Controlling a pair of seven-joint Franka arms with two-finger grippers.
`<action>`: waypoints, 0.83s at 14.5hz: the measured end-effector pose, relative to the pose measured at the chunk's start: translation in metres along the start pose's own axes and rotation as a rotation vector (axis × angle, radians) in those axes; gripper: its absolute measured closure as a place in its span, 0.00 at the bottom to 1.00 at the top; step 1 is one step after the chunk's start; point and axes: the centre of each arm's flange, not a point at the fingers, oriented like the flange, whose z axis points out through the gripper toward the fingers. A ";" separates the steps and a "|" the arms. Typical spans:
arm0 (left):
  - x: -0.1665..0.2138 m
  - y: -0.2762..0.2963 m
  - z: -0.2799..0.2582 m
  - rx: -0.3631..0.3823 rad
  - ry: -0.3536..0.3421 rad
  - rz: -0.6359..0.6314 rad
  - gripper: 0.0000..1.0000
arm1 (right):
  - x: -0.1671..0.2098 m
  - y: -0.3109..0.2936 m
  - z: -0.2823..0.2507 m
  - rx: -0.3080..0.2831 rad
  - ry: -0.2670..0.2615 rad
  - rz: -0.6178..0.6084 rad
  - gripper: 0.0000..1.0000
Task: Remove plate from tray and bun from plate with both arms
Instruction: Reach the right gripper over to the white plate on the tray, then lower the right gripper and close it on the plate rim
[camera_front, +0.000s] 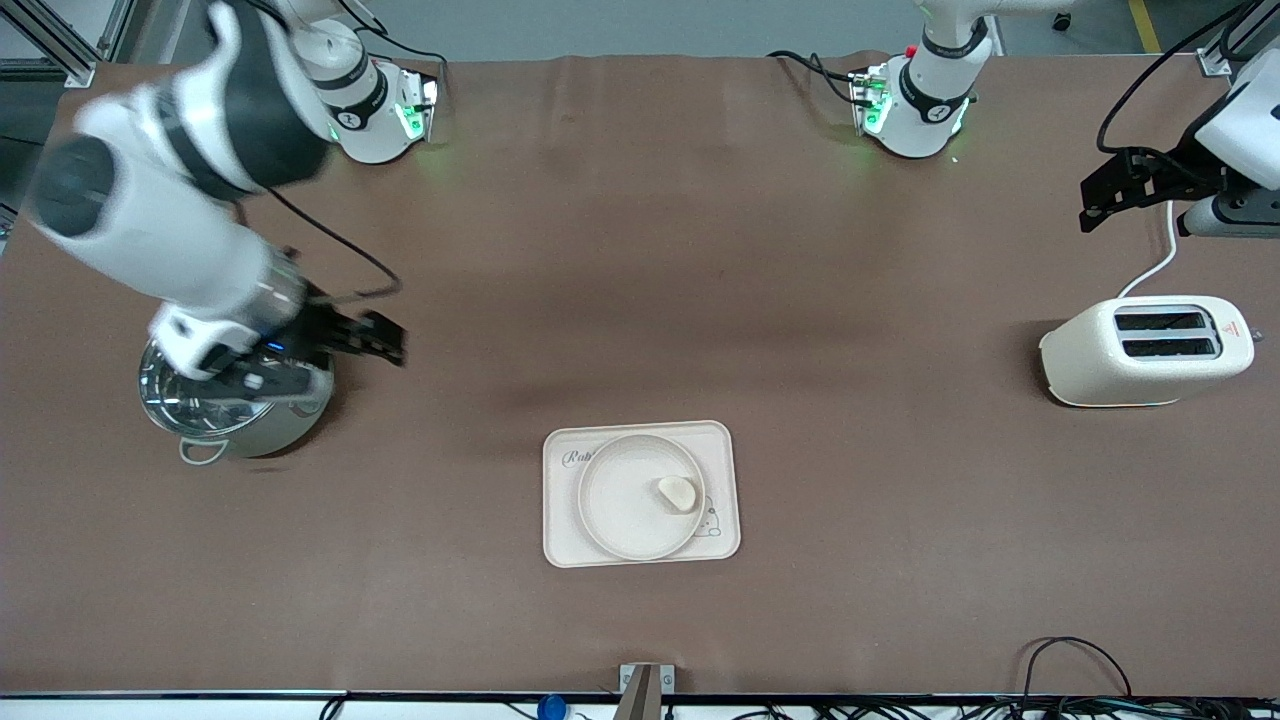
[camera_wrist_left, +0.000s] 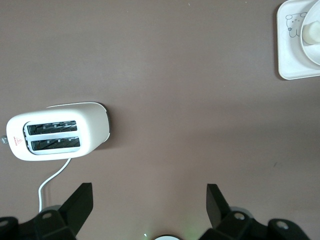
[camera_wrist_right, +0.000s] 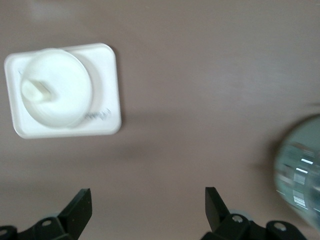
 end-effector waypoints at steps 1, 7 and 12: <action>0.000 0.000 0.000 0.000 0.000 0.001 0.00 | 0.006 -0.010 0.023 0.023 0.009 0.028 0.00; 0.000 0.000 0.000 0.000 0.000 0.001 0.00 | 0.024 -0.047 0.145 0.092 0.052 0.216 0.00; 0.001 -0.002 0.001 0.000 -0.002 -0.003 0.00 | 0.014 -0.115 0.228 0.124 0.126 0.259 0.00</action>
